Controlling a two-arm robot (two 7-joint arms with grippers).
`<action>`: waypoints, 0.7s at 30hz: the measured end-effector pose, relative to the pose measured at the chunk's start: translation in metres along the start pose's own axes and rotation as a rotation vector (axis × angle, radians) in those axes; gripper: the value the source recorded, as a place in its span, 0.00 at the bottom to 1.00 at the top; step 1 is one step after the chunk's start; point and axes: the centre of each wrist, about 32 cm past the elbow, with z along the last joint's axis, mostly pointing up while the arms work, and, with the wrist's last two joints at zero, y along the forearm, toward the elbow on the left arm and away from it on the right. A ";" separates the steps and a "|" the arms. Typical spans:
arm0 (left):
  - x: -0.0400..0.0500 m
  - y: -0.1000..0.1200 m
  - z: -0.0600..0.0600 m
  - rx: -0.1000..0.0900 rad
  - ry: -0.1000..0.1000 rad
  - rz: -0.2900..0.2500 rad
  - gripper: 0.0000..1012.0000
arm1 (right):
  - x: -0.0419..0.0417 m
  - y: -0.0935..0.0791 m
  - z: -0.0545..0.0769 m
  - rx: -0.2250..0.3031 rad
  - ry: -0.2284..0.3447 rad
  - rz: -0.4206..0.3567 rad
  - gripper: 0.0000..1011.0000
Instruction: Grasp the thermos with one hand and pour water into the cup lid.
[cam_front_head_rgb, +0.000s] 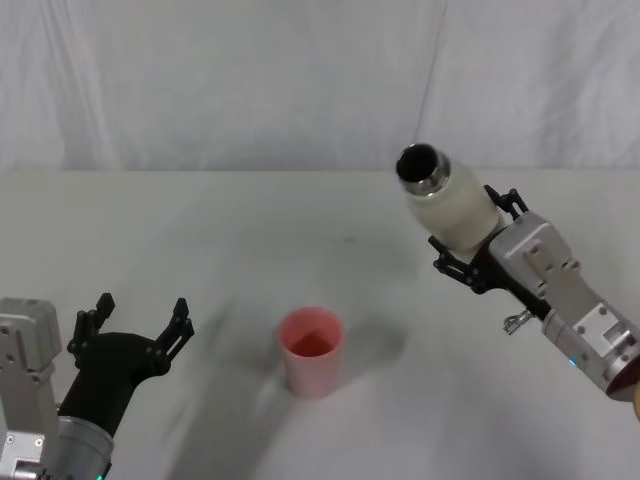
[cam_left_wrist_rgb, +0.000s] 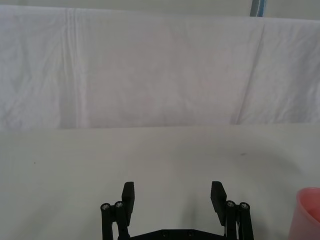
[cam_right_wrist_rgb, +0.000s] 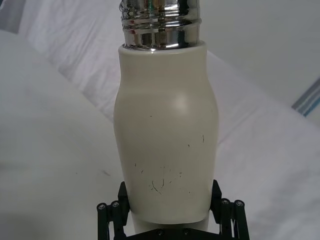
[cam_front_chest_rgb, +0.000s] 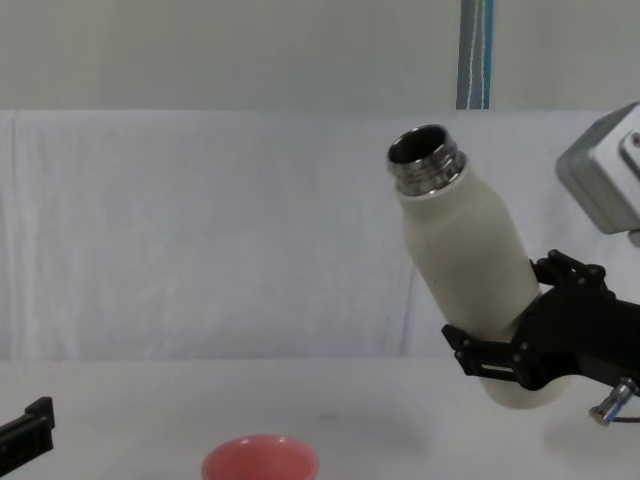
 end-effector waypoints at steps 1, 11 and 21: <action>0.0000 0.000 0.000 0.000 0.000 0.000 0.99 | 0.0001 0.000 0.000 -0.002 0.009 -0.002 0.94; 0.0000 0.000 0.000 0.000 0.000 0.000 0.99 | 0.0037 -0.005 -0.004 -0.018 0.153 -0.015 0.94; 0.0000 0.000 0.000 0.000 0.000 0.000 0.99 | 0.0070 -0.005 -0.007 -0.047 0.286 0.002 0.94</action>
